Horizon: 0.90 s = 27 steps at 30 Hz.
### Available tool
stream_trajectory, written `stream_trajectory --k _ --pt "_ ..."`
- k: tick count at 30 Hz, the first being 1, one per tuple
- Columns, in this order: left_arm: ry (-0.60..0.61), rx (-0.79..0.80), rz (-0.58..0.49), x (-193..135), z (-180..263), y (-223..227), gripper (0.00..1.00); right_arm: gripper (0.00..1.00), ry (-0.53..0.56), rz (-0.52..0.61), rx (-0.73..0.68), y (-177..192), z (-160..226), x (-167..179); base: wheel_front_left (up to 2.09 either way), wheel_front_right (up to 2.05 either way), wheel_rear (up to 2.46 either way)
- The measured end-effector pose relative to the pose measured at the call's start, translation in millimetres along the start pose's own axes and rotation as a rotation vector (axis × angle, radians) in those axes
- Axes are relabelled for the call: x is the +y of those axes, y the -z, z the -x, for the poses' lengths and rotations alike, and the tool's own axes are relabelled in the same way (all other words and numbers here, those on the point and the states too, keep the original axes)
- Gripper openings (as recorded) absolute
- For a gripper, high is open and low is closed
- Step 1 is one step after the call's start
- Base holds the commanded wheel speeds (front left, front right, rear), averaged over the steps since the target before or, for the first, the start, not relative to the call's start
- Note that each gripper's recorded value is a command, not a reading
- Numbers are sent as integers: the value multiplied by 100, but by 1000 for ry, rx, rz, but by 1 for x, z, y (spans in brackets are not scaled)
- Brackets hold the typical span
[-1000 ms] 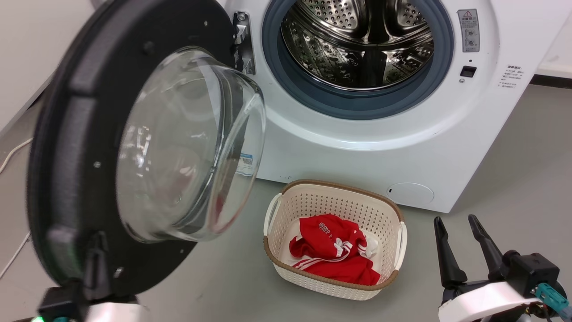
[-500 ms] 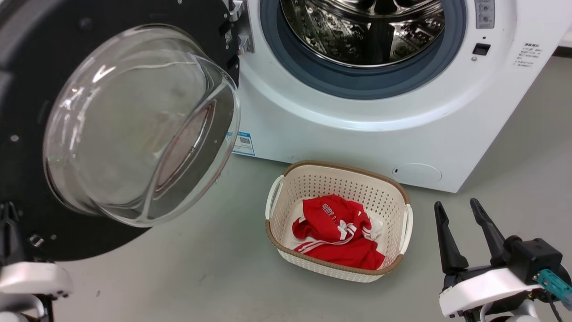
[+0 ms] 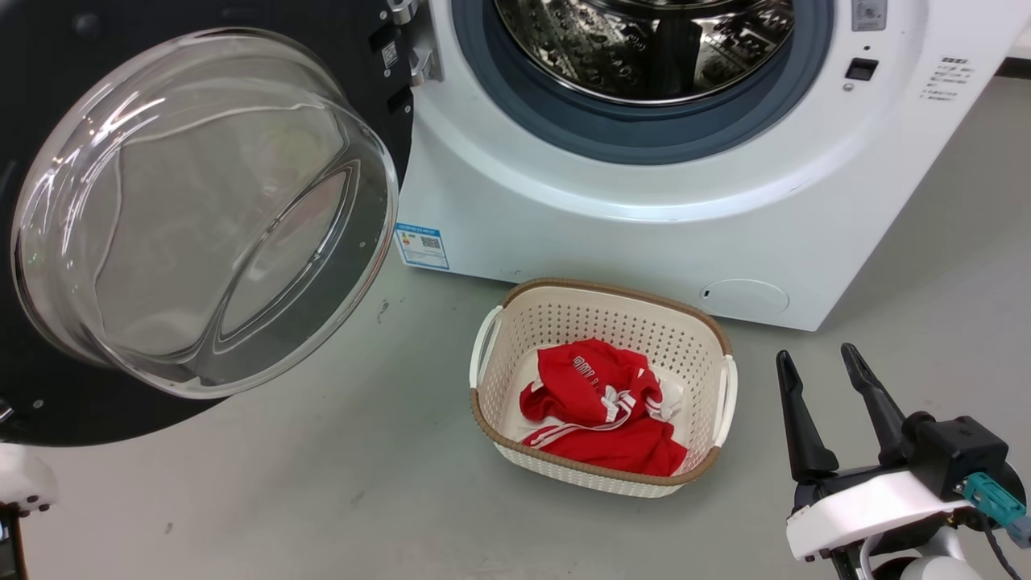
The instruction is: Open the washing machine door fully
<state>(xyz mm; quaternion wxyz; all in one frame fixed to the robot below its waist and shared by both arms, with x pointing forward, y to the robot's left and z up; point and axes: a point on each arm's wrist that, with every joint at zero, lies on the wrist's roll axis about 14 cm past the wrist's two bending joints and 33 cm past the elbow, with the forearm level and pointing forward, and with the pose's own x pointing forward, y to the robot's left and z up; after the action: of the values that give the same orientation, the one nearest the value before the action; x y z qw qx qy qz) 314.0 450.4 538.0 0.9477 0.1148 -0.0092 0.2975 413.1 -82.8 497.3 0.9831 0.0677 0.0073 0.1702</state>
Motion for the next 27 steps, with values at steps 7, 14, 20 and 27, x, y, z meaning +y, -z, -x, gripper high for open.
stream_trajectory --k 7,14,20,27 --pt "6 -10 22 -3 12 1 0 100 16 0 -29 -8 8 -3 0 0 0" --pt "15 -33 128 -33 57 1 0 100 38 -3 -57 -16 21 -7 0 0 0" --pt "82 -30 219 -73 97 -2 100 100 52 5 -83 -24 33 -8 0 0 0" --pt "201 -50 243 -113 114 -13 100 100 64 15 -111 -34 41 -10 0 0 0"
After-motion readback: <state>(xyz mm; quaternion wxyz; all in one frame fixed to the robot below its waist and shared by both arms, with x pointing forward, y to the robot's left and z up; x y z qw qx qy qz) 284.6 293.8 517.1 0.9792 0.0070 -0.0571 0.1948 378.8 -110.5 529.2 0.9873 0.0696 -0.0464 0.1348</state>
